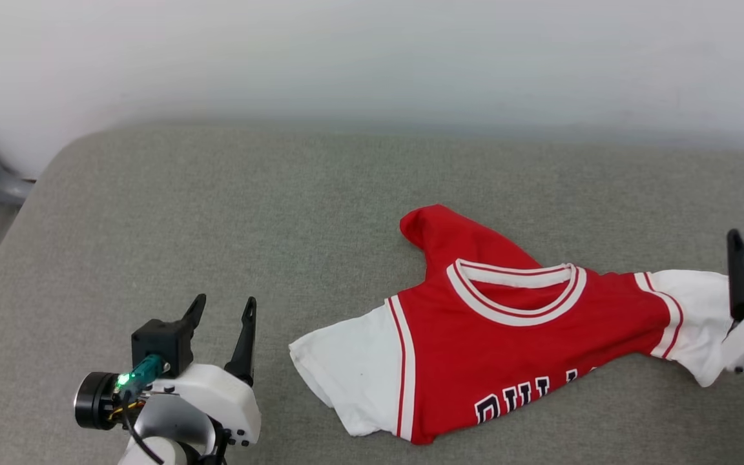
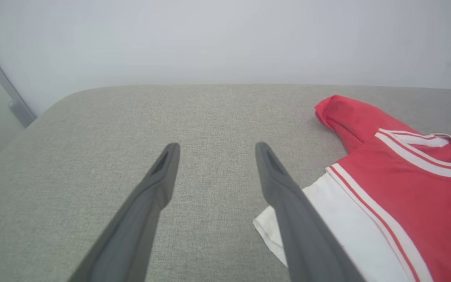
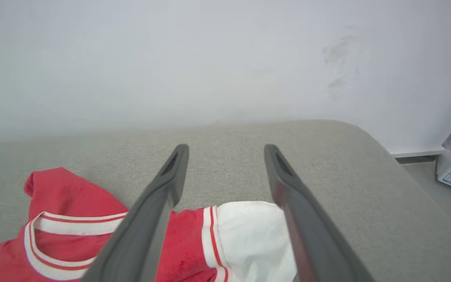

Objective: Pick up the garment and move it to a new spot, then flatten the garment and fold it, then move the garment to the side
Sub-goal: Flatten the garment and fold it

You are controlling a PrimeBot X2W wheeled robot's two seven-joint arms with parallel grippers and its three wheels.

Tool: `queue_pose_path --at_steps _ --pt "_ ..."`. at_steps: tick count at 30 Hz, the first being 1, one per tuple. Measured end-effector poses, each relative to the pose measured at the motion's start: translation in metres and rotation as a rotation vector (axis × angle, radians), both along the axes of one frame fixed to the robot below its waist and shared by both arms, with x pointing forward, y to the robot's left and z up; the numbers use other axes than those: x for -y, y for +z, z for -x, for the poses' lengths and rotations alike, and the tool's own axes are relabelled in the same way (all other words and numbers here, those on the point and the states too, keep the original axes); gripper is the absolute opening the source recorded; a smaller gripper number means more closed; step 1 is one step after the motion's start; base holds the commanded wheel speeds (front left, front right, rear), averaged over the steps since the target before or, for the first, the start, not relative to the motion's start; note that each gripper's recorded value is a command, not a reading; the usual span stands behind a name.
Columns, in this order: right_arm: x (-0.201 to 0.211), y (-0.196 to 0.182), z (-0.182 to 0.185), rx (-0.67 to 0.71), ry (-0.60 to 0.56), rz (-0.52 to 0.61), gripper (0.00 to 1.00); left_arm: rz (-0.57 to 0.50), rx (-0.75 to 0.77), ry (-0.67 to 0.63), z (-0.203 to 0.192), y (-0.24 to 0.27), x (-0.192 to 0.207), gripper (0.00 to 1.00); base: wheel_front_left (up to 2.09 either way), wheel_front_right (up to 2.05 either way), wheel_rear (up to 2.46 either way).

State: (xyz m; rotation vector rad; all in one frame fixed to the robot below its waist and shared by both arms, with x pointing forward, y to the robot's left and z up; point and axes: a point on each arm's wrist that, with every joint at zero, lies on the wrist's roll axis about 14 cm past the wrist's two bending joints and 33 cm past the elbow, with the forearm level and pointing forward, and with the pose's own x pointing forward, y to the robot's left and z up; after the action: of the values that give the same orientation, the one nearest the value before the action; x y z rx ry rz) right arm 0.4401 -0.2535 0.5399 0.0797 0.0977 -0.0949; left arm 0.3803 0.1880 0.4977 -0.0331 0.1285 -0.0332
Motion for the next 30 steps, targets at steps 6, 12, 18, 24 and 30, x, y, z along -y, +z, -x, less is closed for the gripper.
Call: queue_pose_path --at_steps 6,12,18,24,30 --pt "-0.029 0.015 0.032 0.115 0.106 0.033 1.0 -0.001 0.157 -0.042 0.006 0.027 0.012 1.0 0.0 0.0 0.0" --pt "-0.044 0.014 0.054 0.182 0.146 -0.006 1.0 0.01 0.26 -0.102 0.019 0.037 0.031 1.0 0.0 0.0 0.0" --pt "-0.056 -0.001 0.067 0.166 0.167 -0.026 1.0 0.029 0.256 -0.117 0.025 0.03 0.039 1.0 0.0 0.0 0.0" --pt "-0.055 -0.004 0.069 0.163 0.161 -0.026 1.0 0.02 0.222 -0.136 0.021 0.019 0.042 1.0 0.0 0.0 0.0" --pt "-0.046 -0.012 0.065 0.138 0.136 -0.016 1.0 -0.031 0.004 -0.201 0.003 -0.017 0.049 1.0 0.0 0.0 0.0"
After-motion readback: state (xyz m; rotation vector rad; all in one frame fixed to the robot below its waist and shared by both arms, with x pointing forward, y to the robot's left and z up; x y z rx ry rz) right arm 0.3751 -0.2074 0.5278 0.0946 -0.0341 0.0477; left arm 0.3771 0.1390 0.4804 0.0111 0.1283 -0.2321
